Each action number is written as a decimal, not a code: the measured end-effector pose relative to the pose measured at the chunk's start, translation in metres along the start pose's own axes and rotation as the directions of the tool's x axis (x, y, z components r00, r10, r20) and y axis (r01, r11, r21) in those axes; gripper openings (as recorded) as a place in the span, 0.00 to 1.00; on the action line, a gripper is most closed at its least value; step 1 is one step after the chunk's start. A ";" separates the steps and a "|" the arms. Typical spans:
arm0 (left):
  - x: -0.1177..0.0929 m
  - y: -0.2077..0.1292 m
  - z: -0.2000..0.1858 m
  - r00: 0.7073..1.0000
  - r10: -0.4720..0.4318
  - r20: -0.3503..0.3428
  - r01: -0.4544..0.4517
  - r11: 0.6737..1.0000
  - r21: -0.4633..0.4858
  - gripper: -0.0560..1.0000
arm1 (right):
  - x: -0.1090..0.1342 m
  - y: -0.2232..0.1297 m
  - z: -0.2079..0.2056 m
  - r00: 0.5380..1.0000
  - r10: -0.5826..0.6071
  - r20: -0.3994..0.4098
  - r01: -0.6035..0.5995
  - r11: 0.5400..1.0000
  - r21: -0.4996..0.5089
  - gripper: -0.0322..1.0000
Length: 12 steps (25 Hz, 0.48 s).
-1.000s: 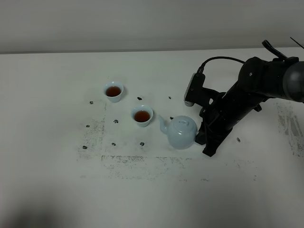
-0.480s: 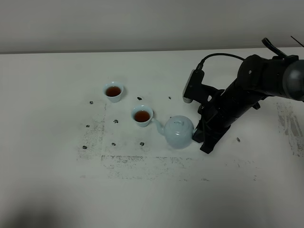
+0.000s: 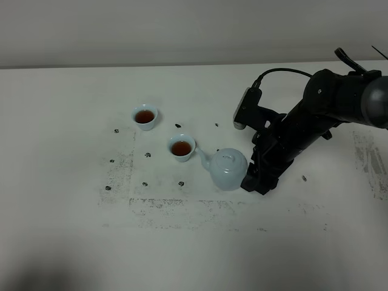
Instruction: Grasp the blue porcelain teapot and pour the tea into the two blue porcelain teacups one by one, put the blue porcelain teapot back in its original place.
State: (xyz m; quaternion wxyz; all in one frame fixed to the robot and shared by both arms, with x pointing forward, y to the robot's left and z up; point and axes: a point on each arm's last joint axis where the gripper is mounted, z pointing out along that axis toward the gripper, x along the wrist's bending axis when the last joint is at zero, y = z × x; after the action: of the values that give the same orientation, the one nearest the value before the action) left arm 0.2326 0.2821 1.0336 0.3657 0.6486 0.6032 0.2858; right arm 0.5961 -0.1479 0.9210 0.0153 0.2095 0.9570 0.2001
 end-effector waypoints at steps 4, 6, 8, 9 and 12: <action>0.000 0.000 0.000 1.000 0.000 0.000 0.000 1.000 0.000 0.72 | 0.003 0.008 -0.022 0.998 0.049 0.037 -0.047 0.998 -0.042 0.66; 0.000 0.000 0.000 1.000 0.000 0.000 0.000 1.000 0.000 0.72 | 0.006 0.013 -0.041 0.993 0.105 0.063 -0.100 0.992 -0.080 0.65; 0.000 0.000 0.000 1.000 0.000 0.000 0.000 1.000 0.000 0.72 | 0.009 0.018 -0.060 0.977 0.196 0.086 -0.185 0.976 -0.119 0.63; 0.000 0.000 0.000 1.000 0.000 0.000 0.000 1.000 0.000 0.72 | 0.009 0.020 -0.069 0.963 0.251 0.093 -0.238 0.962 -0.136 0.63; 0.000 0.000 0.000 1.000 0.000 0.000 0.000 1.000 0.000 0.72 | -0.001 0.021 -0.095 0.880 0.459 0.124 -0.439 0.884 -0.158 0.60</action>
State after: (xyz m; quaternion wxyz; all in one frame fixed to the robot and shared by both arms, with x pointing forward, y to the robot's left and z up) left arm 0.2326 0.2821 1.0336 0.3657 0.6486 0.6032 0.2858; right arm 0.5942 -0.1667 1.0167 0.0570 0.4396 0.8635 0.2405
